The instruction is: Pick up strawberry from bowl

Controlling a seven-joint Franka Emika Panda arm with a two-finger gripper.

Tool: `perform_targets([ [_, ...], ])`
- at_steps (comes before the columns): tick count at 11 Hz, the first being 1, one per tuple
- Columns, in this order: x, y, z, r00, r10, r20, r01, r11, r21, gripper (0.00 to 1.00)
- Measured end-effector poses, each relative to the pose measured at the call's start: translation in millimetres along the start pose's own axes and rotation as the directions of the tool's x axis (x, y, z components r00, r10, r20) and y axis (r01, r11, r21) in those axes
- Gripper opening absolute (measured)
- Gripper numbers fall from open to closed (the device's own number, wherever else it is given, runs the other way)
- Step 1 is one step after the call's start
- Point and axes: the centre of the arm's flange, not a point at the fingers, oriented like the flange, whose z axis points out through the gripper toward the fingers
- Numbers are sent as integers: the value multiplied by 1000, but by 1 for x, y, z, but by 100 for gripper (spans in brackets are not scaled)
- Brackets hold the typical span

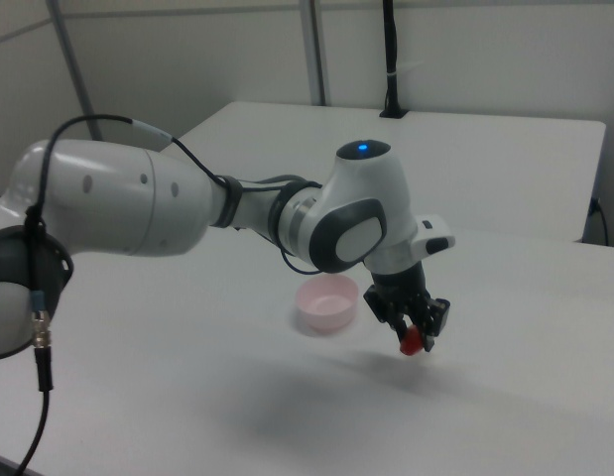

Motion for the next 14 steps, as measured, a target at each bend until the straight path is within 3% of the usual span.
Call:
perform_targets([
  [4,11,-3,29,998,-53,18,53,999,-2,48],
  [5,12,-4,30,998,-54,18,54,999,-2,54],
  [8,15,-5,26,1000,-27,10,27,1000,-5,99],
  [11,25,-3,-17,999,35,-41,-35,999,-16,100],
  [14,19,-44,-114,996,83,19,-83,996,16,100],
])
